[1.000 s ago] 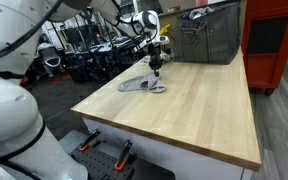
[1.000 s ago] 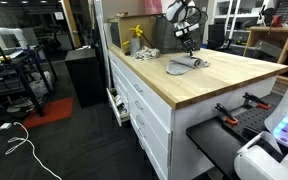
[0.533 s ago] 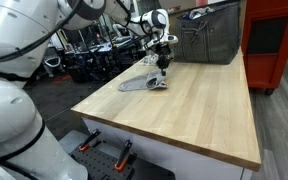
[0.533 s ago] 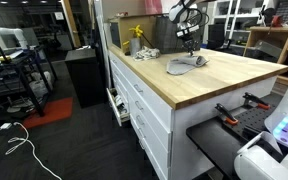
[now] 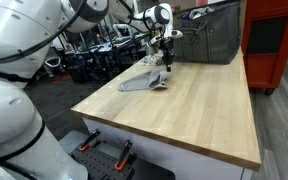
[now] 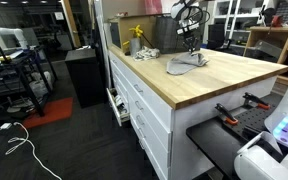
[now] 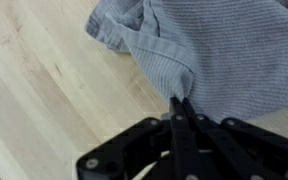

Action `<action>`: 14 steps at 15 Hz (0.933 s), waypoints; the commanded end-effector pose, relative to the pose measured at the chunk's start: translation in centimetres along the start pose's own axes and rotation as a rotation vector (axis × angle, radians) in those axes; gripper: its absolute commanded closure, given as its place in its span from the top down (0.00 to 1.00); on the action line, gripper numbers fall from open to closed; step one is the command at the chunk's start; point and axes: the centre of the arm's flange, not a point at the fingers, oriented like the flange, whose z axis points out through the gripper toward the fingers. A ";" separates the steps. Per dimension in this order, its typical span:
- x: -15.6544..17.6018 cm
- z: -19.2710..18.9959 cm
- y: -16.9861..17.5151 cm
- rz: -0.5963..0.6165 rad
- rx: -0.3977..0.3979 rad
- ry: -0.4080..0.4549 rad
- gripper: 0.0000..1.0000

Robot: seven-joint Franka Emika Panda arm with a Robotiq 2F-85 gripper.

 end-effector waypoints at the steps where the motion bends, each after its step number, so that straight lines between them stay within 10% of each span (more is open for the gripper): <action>1: 1.6 -1.3 -0.1 0.084 0.019 0.051 0.01; 14: 3.2 -2.4 0.2 0.244 0.041 0.255 0.02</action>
